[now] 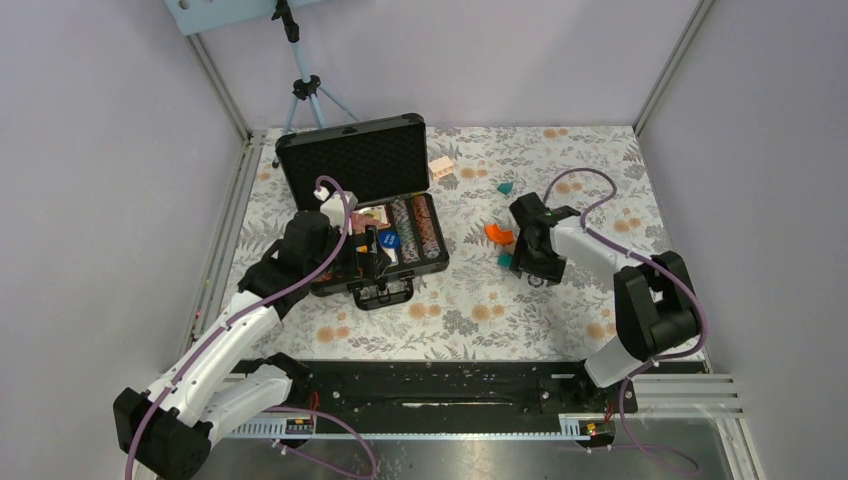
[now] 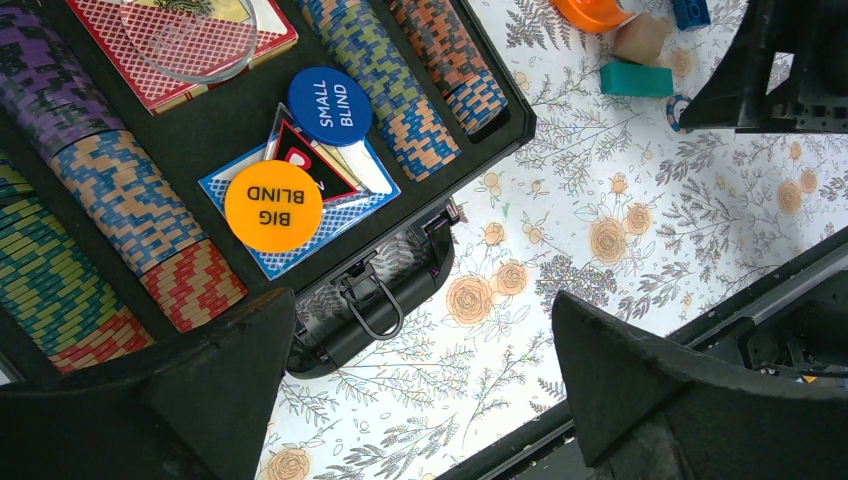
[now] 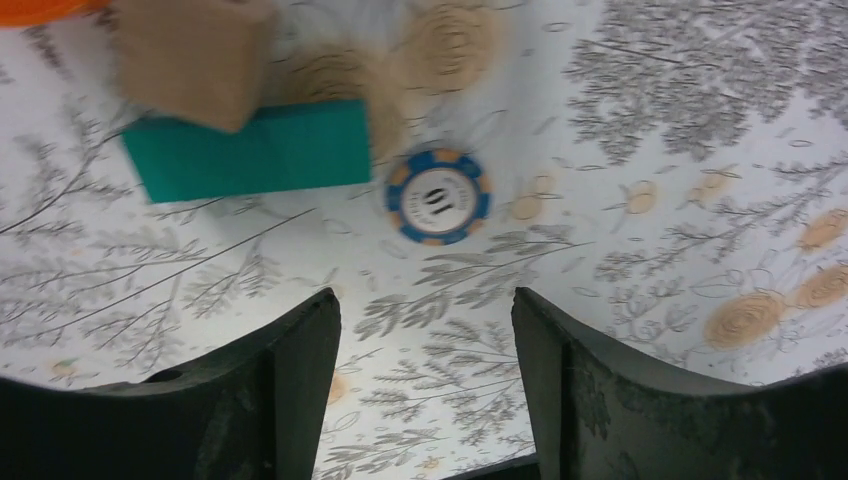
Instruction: Pack up texas hold em set
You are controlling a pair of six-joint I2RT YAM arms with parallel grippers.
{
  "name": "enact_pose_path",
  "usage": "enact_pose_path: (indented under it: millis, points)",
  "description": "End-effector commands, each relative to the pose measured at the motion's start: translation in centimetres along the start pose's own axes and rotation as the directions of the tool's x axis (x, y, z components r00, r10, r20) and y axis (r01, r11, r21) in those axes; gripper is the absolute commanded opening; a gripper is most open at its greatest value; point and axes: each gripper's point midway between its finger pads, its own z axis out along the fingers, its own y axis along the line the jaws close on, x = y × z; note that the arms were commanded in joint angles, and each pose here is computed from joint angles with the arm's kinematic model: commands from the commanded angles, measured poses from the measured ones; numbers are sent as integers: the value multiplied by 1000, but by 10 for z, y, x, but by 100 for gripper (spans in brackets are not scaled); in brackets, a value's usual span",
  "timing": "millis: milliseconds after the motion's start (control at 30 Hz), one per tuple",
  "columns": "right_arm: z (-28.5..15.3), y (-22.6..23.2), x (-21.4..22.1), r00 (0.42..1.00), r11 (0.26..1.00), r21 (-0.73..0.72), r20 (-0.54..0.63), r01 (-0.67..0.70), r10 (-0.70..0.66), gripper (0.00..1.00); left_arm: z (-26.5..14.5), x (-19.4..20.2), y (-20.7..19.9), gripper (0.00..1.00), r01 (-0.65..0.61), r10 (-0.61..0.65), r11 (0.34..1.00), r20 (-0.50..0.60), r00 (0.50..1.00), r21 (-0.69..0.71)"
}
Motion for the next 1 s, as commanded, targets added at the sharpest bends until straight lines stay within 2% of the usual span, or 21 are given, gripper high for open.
enact_pose_path:
  millis: [0,367,600,833,967]
  points:
    - [4,-18,-11,996,997,3,45,-82,81,72,-2,-14,-7,99,-11,10,1000,40,999,27]
    - [30,-23,-24,993,992,28,23,-120,119,71,-1,-14,-5,99,-13,12,1000,38,999,17]
    - [32,-20,-31,993,993,32,23,-115,115,64,0,-14,-4,99,-14,13,1000,34,999,13]
    - [32,-22,-31,994,994,30,38,-103,102,53,0,-13,-4,99,-13,13,1000,32,999,13]
    - [32,-21,-30,996,997,13,38,-80,79,50,1,-12,-4,99,-14,13,1000,29,999,15]
